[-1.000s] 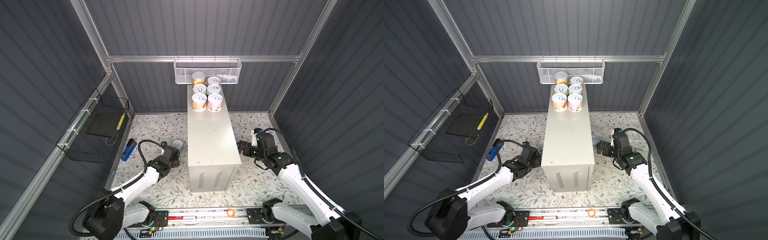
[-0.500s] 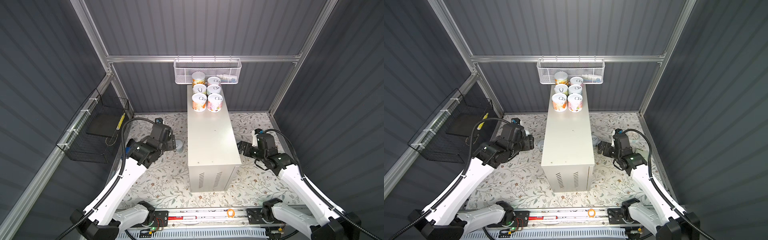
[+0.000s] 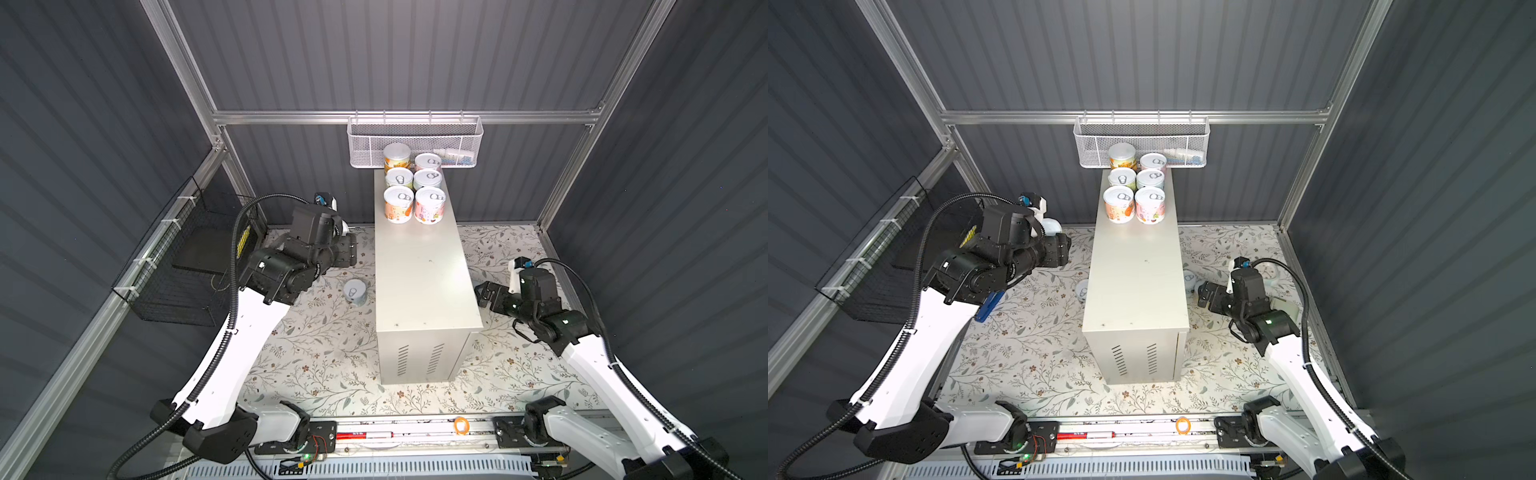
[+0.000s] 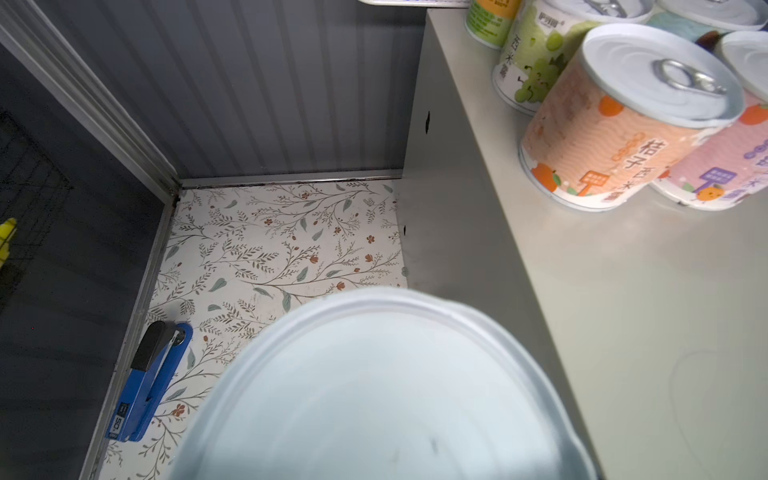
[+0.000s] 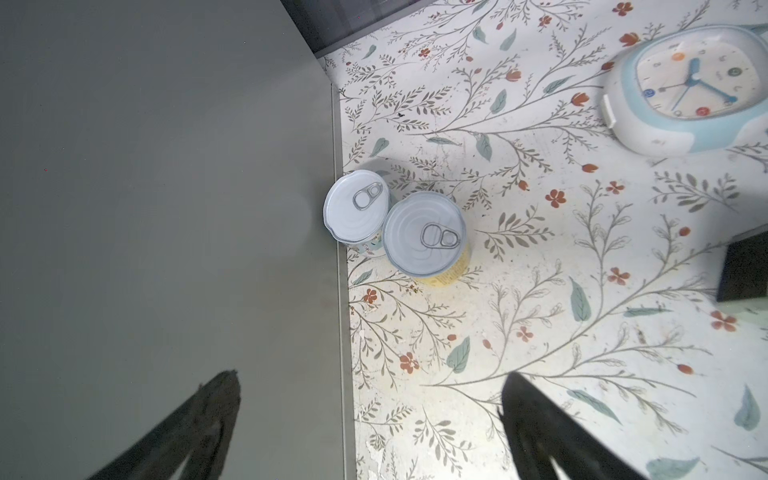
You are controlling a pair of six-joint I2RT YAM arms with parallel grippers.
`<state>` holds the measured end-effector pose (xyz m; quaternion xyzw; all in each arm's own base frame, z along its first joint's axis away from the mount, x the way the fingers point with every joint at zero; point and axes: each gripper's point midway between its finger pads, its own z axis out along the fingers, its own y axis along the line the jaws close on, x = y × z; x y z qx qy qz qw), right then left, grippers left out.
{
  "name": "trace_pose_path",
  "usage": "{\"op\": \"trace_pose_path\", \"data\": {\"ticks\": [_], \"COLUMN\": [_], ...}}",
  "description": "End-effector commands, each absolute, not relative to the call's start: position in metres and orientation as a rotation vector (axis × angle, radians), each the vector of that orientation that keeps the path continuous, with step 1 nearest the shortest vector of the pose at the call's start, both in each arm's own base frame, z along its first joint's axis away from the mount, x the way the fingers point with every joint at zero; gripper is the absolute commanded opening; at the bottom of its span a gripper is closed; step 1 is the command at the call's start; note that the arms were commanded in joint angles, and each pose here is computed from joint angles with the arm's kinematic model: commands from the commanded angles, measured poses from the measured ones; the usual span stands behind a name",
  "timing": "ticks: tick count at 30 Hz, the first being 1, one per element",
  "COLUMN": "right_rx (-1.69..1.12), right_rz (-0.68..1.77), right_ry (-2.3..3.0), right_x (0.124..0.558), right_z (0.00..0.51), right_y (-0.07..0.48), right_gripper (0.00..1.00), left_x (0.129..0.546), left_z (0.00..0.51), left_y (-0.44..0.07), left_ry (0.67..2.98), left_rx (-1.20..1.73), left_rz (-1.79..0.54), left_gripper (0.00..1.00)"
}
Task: Place and organize the canned foods onto the counter
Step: 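Lift the yellow-labelled can up toward the cabinet top with the left gripper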
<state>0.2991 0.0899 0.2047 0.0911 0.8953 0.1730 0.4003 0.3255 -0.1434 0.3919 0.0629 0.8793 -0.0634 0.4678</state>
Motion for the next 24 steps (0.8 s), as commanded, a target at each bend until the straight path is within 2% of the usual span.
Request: {"op": "trace_pose_path", "data": {"ticks": [1, 7, 24], "right_rx": [0.236, 0.236, 0.244], "right_rz": [0.429, 0.433, 0.436], "right_ry": [2.264, 2.255, 2.252], "right_x": [0.293, 0.293, 0.290], "right_z": [0.205, 0.208, 0.206], "right_y": [0.086, 0.085, 0.084], "right_gripper": [0.99, 0.99, 0.99], "left_x": [0.324, 0.318, 0.317], "left_z": [0.423, 0.436, 0.428], "left_y": [-0.157, -0.195, -0.260], "left_ry": [2.078, 2.047, 2.058], "left_rx": [0.217, 0.324, 0.462], "left_rz": [-0.219, -0.232, -0.317], "left_gripper": [0.00, 0.00, 0.00]}}
